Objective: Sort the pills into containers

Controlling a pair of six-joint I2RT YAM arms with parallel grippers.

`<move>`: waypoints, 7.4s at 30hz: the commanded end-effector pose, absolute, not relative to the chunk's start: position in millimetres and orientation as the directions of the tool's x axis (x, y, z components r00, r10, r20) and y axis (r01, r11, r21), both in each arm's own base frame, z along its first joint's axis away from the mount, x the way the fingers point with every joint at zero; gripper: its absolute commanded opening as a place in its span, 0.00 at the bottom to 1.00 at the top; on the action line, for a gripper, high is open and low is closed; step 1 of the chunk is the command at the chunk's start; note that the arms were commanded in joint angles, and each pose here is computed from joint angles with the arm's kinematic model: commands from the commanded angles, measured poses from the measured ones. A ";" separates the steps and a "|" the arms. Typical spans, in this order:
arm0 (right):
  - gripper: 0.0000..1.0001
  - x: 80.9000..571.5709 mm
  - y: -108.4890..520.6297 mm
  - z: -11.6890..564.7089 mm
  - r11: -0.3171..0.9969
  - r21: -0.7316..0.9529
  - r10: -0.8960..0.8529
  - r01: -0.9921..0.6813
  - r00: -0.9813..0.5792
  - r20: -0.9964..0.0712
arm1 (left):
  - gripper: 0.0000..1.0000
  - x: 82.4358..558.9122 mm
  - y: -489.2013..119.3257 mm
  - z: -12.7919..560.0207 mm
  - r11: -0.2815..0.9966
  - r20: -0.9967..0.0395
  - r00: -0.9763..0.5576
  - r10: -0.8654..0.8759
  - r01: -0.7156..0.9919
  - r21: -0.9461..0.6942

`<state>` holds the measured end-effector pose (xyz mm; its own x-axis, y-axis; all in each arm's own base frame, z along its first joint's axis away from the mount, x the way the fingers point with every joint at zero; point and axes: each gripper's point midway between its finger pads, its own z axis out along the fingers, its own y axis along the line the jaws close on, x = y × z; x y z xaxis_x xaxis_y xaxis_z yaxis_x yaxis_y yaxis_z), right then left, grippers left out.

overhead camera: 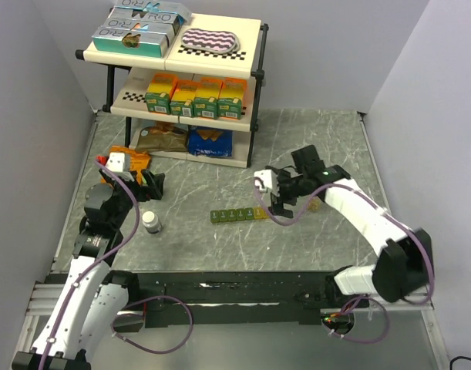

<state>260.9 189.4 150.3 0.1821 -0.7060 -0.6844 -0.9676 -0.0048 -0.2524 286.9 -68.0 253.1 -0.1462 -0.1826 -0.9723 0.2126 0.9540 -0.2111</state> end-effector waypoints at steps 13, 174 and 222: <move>0.95 290.0 247.5 59.3 -0.275 -0.325 -0.768 -0.905 0.410 -0.492 | 0.96 284.2 -64.2 278.7 0.959 -0.984 -0.049 -0.170 0.220 -0.177; 0.91 156.9 278.5 186.0 -0.395 -0.281 -0.557 -0.875 0.471 -0.684 | 0.01 191.6 -250.9 173.0 -0.131 0.504 -0.681 -0.532 -0.522 -0.843; 0.13 170.7 279.6 191.2 -0.154 -0.026 -0.567 -0.988 0.110 -0.817 | 0.90 198.2 -253.4 242.4 0.271 -0.416 -0.837 -0.356 0.333 -0.903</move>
<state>183.8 279.9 163.0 0.0951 -0.6403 -0.7622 -0.9936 -0.1078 -0.0333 189.5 -259.0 210.6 -0.9020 -0.4163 -0.1144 0.0515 0.1593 -0.9859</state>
